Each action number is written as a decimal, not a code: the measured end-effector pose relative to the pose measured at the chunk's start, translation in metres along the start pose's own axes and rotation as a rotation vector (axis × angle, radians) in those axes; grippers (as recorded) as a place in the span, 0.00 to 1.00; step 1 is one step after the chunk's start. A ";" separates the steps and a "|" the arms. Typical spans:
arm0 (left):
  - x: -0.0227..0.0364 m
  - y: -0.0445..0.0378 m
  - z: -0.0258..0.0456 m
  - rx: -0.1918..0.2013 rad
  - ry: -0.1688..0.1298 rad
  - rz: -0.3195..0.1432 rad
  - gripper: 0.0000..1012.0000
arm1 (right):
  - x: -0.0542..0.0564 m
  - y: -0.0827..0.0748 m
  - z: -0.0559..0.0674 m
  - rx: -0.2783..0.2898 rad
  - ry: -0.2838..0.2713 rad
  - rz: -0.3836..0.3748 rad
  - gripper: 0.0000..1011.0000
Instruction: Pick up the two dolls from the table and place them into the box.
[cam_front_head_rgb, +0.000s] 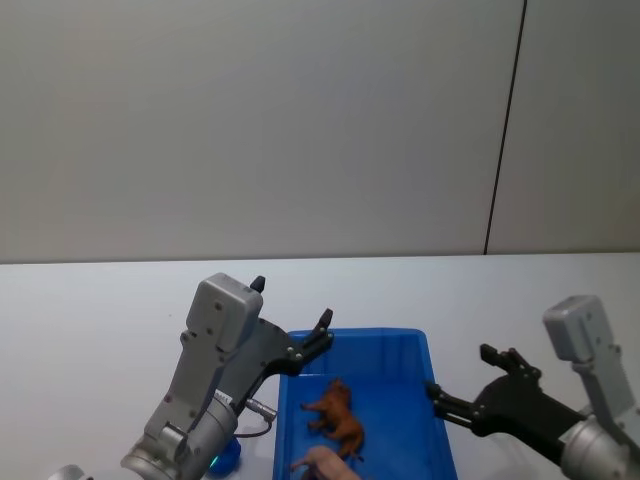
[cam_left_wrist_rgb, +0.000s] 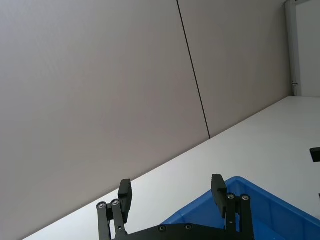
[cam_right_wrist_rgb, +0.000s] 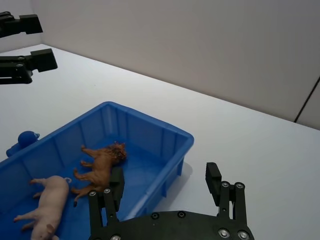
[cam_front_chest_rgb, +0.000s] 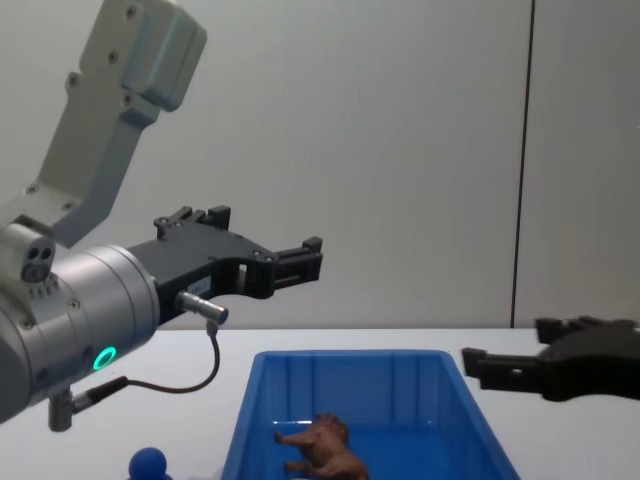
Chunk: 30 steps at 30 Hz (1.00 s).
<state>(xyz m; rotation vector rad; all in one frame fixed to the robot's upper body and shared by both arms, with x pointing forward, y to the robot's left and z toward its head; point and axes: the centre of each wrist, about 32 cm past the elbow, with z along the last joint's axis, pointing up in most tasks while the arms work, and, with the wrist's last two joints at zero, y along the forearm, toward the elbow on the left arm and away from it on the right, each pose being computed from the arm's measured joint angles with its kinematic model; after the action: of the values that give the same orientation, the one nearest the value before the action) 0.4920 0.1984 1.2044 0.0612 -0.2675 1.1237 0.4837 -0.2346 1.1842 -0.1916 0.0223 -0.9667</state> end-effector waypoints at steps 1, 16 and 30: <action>0.0000 0.0000 0.0000 0.000 0.000 0.000 0.99 | 0.000 0.000 0.000 0.000 0.000 0.000 0.99; 0.0050 0.0072 -0.0017 0.011 -0.016 0.009 0.99 | 0.009 -0.018 -0.006 0.006 0.002 -0.031 0.99; 0.0171 0.0415 -0.0198 0.101 -0.007 0.059 0.99 | 0.011 -0.023 -0.007 0.007 0.002 -0.040 0.99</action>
<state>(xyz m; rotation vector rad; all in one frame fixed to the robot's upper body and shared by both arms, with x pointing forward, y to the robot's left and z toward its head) 0.4653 0.2351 1.1858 0.1474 -0.2202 1.1955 0.4702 -0.2578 1.1821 -0.1849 0.0169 -1.0063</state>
